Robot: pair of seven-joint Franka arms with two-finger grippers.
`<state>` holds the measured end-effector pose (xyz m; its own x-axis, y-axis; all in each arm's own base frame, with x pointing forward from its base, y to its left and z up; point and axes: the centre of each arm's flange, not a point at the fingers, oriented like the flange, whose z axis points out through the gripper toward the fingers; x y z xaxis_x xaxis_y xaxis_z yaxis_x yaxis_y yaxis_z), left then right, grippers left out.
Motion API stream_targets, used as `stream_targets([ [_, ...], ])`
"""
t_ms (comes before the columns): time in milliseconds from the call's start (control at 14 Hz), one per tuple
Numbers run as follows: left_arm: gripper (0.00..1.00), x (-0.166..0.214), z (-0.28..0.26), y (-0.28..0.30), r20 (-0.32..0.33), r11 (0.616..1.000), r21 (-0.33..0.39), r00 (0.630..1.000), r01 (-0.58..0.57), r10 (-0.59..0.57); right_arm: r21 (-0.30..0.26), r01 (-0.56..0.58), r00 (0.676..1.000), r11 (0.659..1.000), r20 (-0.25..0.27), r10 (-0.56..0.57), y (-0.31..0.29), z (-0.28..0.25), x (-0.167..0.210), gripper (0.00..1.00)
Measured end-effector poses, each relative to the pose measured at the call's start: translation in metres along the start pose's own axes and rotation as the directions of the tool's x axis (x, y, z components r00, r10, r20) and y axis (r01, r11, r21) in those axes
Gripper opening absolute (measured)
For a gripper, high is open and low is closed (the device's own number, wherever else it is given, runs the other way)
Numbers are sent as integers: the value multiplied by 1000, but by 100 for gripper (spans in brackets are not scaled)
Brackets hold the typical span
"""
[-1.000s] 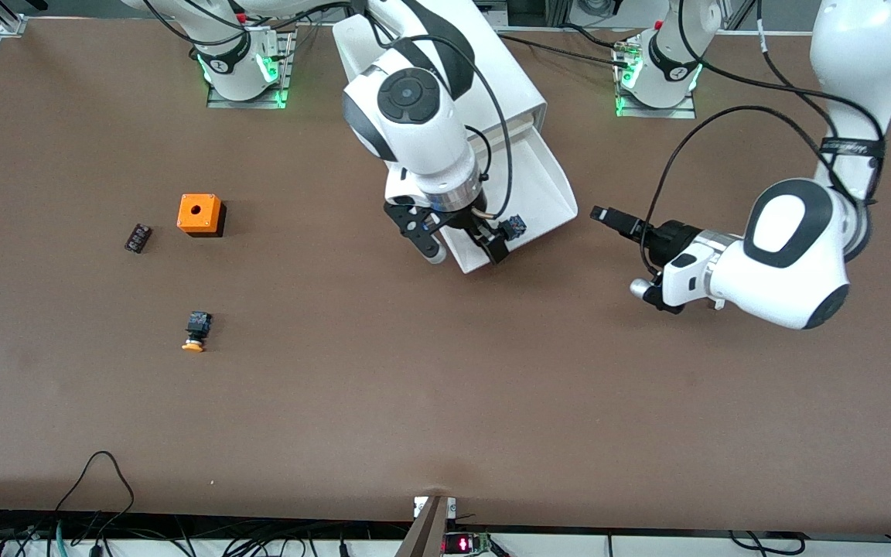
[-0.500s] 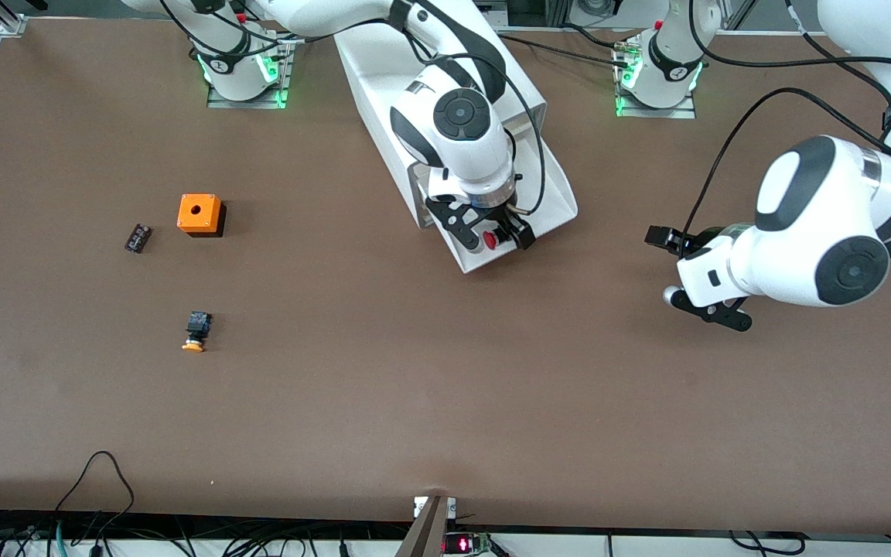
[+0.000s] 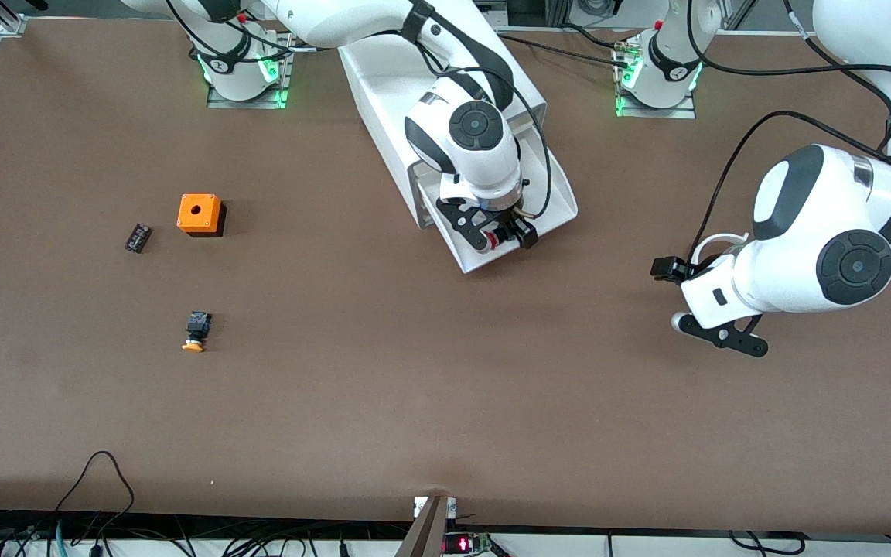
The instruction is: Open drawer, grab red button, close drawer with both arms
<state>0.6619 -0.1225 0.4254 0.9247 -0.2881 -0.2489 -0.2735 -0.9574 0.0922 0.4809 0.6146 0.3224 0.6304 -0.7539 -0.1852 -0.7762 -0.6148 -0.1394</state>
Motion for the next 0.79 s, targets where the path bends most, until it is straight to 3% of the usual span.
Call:
stream_targets([
  [143,100,1,1,0,2,1000,-1,1000,25,-25,7,3,1000,1000,2,-3,-1,-3,-3,54],
  [214,100,1,2,1,2,999,-1,999,47,-47,11,5,1000,1000,4,-5,-2,-5,-4,44],
  [286,99,1,2,2,4,998,0,998,68,-68,13,6,1000,1000,5,-6,-3,-7,-5,41],
  [429,97,2,5,9,9,988,-7,988,153,-153,20,8,1000,1000,6,-8,-4,-10,-7,41],
  [643,96,5,23,22,37,946,-30,946,323,-322,46,0,1000,999,14,-1,-15,-39,-4,41],
  [786,95,12,43,33,12,928,-47,929,369,-369,49,-15,1000,999,12,14,-23,-66,17,41],
])
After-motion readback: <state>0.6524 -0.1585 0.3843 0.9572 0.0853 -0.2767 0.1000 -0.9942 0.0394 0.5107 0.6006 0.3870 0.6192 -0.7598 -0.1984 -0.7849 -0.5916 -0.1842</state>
